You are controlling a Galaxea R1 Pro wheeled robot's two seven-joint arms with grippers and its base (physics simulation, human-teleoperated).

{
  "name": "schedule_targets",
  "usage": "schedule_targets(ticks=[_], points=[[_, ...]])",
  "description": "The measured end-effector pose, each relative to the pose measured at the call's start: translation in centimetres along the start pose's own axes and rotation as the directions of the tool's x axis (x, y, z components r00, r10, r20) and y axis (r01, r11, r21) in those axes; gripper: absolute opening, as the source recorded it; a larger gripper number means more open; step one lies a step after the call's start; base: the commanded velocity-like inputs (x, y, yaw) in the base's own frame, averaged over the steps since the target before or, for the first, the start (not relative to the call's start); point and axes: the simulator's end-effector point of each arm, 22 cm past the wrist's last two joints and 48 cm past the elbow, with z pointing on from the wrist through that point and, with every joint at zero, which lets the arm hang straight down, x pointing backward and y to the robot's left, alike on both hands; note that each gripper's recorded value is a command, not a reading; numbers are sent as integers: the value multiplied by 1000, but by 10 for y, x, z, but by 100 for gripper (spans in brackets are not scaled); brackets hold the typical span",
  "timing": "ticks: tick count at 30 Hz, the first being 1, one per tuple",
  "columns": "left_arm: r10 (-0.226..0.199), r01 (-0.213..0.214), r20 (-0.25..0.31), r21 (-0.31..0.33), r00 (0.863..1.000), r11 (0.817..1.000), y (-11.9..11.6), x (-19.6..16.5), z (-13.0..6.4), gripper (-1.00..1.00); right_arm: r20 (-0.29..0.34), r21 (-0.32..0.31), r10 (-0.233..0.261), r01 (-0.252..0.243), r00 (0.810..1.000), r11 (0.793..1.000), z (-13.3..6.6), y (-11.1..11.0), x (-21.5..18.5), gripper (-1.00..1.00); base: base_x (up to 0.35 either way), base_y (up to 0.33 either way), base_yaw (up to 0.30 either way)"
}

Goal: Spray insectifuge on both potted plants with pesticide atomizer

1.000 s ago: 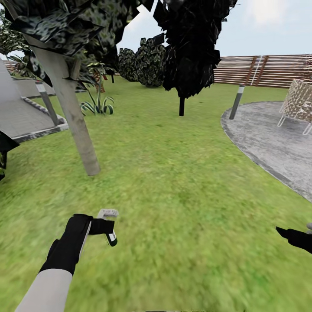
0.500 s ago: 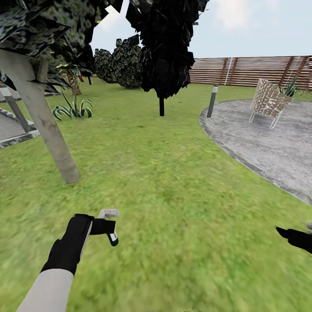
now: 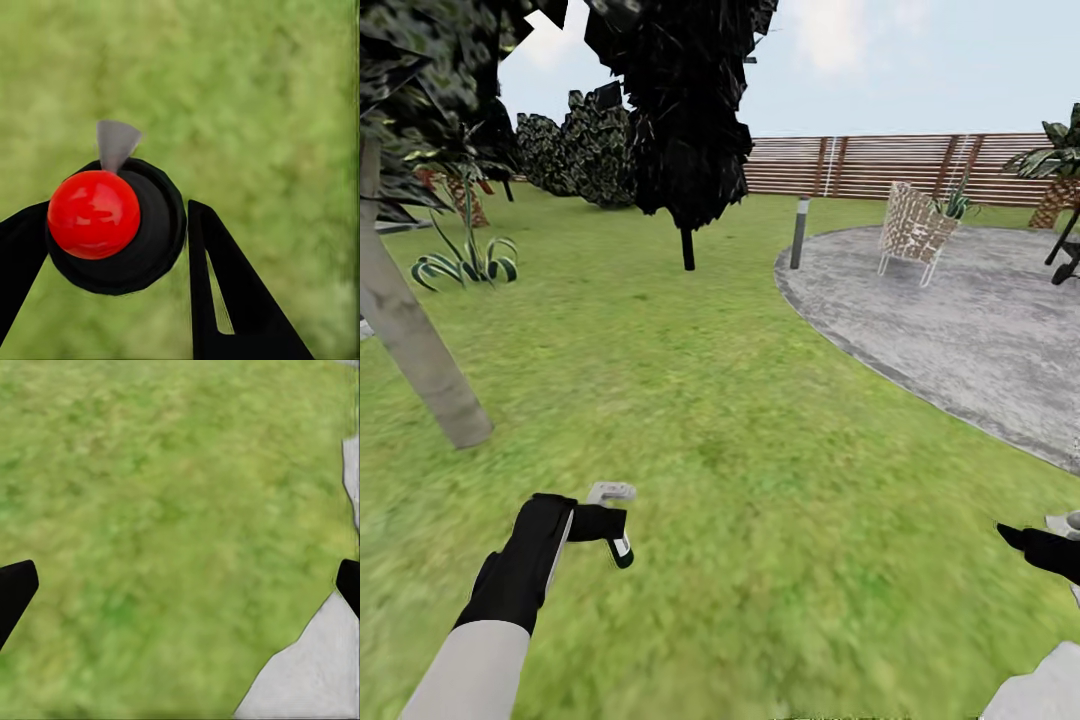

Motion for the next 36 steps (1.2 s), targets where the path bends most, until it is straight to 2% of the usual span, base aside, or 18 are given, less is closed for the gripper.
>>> schedule_targets(ticks=[12, 26, 36], points=[[1, -1, 8, -2, 1000, 1000, 1, -3, -3, -100, 5, -1, 2, -2, 1000, 1000, -2, 0, -2, 100, 96, -18, -290], [4, -4, 15, -2, 1000, 1000, 0, -5, -5, -100, 10, -2, 3, -3, 1000, 1000, -4, 0, -4, 100, 215, -229, -290], [5, -5, 20, -3, 1000, 1000, 0, -7, -7, -100, 15, -4, 5, -5, 1000, 1000, -5, 0, -6, 100, 28, -98, -290]])
